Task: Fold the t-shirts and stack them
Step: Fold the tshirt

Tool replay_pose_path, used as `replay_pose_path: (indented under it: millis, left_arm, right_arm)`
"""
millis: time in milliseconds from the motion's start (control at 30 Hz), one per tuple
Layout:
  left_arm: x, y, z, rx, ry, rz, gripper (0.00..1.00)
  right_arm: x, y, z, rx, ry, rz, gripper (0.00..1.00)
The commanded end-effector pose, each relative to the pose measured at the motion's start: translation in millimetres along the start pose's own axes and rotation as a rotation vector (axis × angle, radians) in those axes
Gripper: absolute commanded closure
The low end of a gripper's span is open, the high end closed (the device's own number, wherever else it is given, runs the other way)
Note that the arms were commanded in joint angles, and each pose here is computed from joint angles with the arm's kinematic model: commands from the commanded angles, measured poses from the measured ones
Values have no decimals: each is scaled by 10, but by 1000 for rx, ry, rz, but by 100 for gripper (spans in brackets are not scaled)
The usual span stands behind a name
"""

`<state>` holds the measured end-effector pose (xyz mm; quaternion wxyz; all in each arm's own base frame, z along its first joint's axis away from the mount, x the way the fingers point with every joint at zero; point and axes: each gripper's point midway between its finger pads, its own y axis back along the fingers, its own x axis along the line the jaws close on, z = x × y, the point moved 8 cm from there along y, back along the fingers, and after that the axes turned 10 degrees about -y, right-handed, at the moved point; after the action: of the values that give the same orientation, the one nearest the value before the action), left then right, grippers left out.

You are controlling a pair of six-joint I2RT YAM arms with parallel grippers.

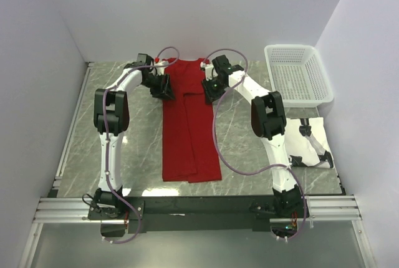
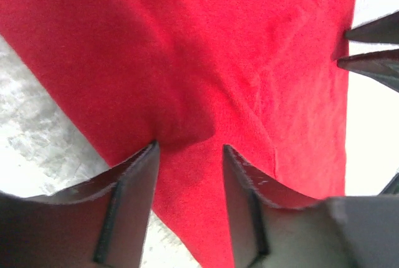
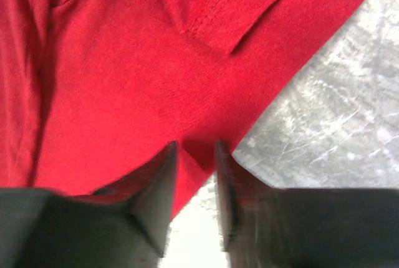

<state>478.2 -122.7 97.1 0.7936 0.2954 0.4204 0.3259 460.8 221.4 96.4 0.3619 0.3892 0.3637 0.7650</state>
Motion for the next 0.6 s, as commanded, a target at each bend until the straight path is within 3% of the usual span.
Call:
replay_pose_path:
  millis: [0, 67, 100, 133, 200, 233, 267, 300, 333, 367, 400, 433, 467, 567]
  left_arm:
    - [13, 178, 76, -31, -140, 23, 46]
    - [-218, 524, 293, -158, -247, 19, 42]
    - [-278, 582, 238, -171, -272, 10, 39]
    - [-468, 881, 409, -284, -355, 34, 37]
    - [-595, 1058, 343, -326, -430, 37, 32]
    - [-798, 1355, 386, -397, -502, 50, 31]
    - [-885, 1480, 386, -436, -558, 55, 29]
    - [-904, 1513, 267, -433, -625, 59, 28]
    - [-1130, 1825, 240, -506, -719, 65, 27]
    - [-1218, 1936, 183, -539, -779, 68, 25]
    - [-1227, 1952, 49, -551, -862, 81, 8]
    - [-1461, 2219, -40, -622, -968, 68, 1]
    - [-1530, 2292, -126, -638, -1031, 65, 0]
    - [-1754, 2491, -499, -675, -1234, 39, 1]
  right_arm:
    - [219, 543, 290, -132, 53, 32, 58]
    - [319, 788, 342, -173, 82, 56, 51]
    - [417, 1062, 375, -220, 114, 75, 44]
    - [542, 1418, 451, -309, 160, 82, 40]
    - [618, 1657, 384, -363, 229, 84, 31]
    - [657, 1794, 374, -406, 261, 78, 27]
    - [783, 2166, 418, -526, 325, 72, 21]
    - [762, 2190, 308, -532, 371, 57, 19]
    - [802, 2298, 268, -569, 413, 51, 17]
    - [913, 2628, 264, -680, 478, 42, 12]
    - [898, 2616, 152, -685, 521, 41, 11]
    - [932, 2692, 102, -723, 551, 39, 11]
    - [1043, 2952, 75, -835, 607, 36, 11]
    - [1147, 3035, -281, -839, 897, 58, 9]
